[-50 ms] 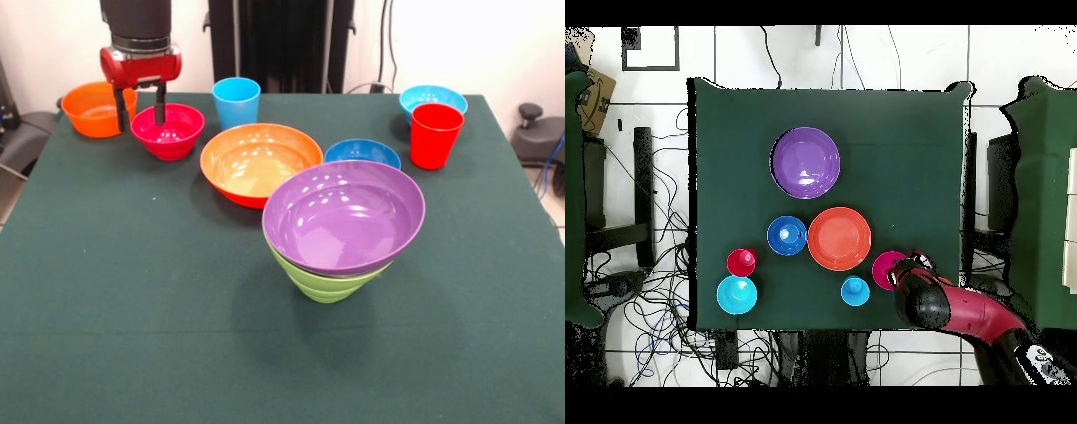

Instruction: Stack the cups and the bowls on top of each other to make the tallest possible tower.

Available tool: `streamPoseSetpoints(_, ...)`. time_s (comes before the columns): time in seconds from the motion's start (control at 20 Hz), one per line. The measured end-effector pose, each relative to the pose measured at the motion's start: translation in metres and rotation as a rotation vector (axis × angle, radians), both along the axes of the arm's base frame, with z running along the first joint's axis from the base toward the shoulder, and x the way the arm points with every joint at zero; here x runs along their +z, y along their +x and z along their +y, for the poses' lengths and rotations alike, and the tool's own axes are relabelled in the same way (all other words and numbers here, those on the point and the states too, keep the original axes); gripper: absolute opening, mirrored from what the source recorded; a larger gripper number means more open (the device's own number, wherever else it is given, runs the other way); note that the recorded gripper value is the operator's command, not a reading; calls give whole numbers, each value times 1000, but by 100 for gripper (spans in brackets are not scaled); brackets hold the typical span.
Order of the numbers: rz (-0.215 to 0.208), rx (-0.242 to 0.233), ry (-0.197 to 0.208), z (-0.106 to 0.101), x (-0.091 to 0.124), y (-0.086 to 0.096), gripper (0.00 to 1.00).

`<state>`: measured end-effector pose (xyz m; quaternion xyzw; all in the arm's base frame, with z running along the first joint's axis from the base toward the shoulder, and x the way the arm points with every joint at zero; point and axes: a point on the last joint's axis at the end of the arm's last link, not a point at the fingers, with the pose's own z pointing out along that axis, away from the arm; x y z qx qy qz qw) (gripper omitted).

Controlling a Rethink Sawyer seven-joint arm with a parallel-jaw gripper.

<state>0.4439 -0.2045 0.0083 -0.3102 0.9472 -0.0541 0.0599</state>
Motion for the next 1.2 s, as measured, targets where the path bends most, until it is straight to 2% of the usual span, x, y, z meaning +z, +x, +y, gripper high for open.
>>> streamPoseSetpoints(0.45,11,2,-7,-1,-7,0,100)
streamPoseSetpoints(0.9,25,-10,-30,-12,-9,-7,100)
streamPoseSetpoints(1.2,12,-12,-37,-14,-21,-10,100)
